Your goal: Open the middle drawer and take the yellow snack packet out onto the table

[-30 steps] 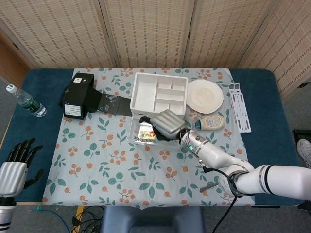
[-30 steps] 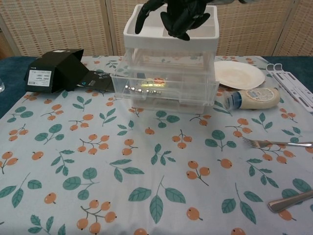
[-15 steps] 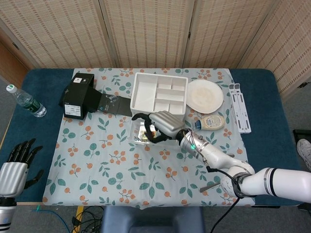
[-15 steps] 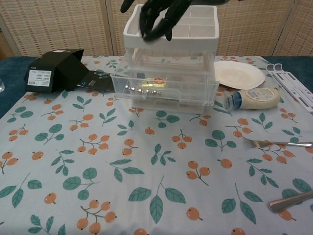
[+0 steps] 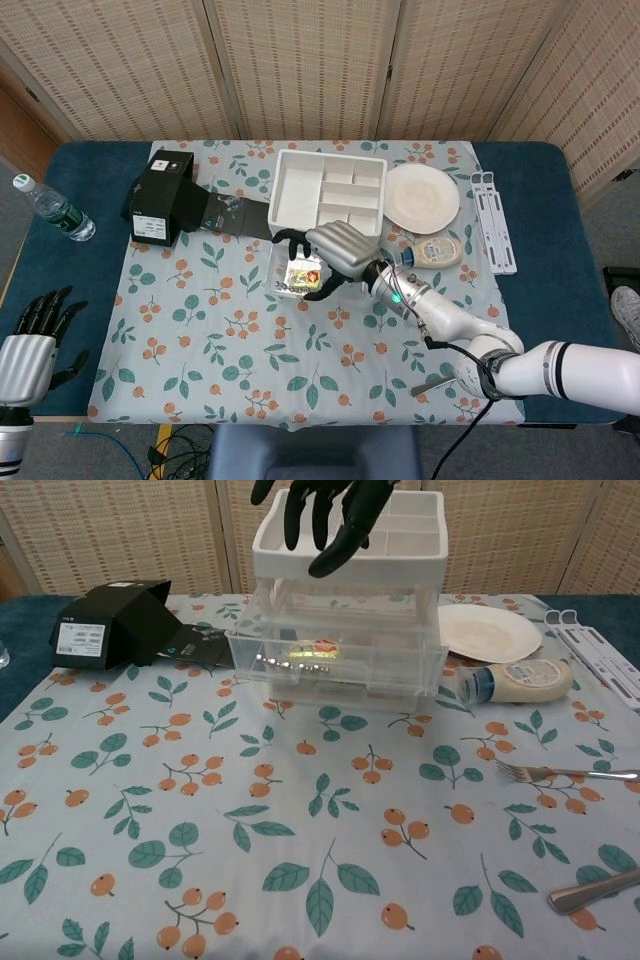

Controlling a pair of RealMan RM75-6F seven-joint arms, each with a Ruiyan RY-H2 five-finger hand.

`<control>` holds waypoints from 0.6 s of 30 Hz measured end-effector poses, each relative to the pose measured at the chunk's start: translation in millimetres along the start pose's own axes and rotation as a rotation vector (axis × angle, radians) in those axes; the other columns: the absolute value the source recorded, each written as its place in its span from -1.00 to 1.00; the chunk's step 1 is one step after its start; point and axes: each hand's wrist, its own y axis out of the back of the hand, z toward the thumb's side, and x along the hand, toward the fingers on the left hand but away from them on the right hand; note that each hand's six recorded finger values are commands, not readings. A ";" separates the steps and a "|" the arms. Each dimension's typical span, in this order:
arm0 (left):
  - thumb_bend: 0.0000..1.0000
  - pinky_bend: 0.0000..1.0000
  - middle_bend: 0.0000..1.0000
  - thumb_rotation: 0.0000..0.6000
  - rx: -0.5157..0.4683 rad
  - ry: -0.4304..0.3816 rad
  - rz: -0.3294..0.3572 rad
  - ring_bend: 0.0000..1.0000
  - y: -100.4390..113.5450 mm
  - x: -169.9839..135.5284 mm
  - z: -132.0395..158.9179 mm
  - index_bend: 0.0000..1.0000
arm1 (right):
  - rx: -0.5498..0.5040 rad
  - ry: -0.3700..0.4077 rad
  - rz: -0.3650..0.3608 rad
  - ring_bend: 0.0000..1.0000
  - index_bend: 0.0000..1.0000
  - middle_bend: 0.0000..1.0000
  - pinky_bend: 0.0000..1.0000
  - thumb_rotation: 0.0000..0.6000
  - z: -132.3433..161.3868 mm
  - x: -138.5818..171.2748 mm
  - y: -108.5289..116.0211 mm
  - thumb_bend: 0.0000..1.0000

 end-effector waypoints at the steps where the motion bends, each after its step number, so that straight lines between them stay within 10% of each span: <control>1: -0.46 -0.82 -0.86 1.00 0.000 0.000 0.000 -0.87 0.1 -0.1 -0.1 -0.63 | 0.063 0.004 -0.005 0.36 -0.65 0.18 0.74 1.00 -0.2 -1.0 1.7 -1.00; 8: -0.46 -0.82 -0.86 1.00 0.002 0.001 0.002 -0.87 1.3 0.0 0.1 -0.63 | 0.432 0.022 -0.029 0.97 -0.65 0.77 1.00 1.00 -2.0 -7.2 9.6 -1.00; 18: -0.46 -0.82 -0.86 1.00 0.001 0.003 0.001 -0.88 1.5 -0.6 0.7 -0.63 | 0.689 0.028 0.021 1.00 -0.49 0.96 1.00 1.00 -13.4 -19.6 -2.4 -0.98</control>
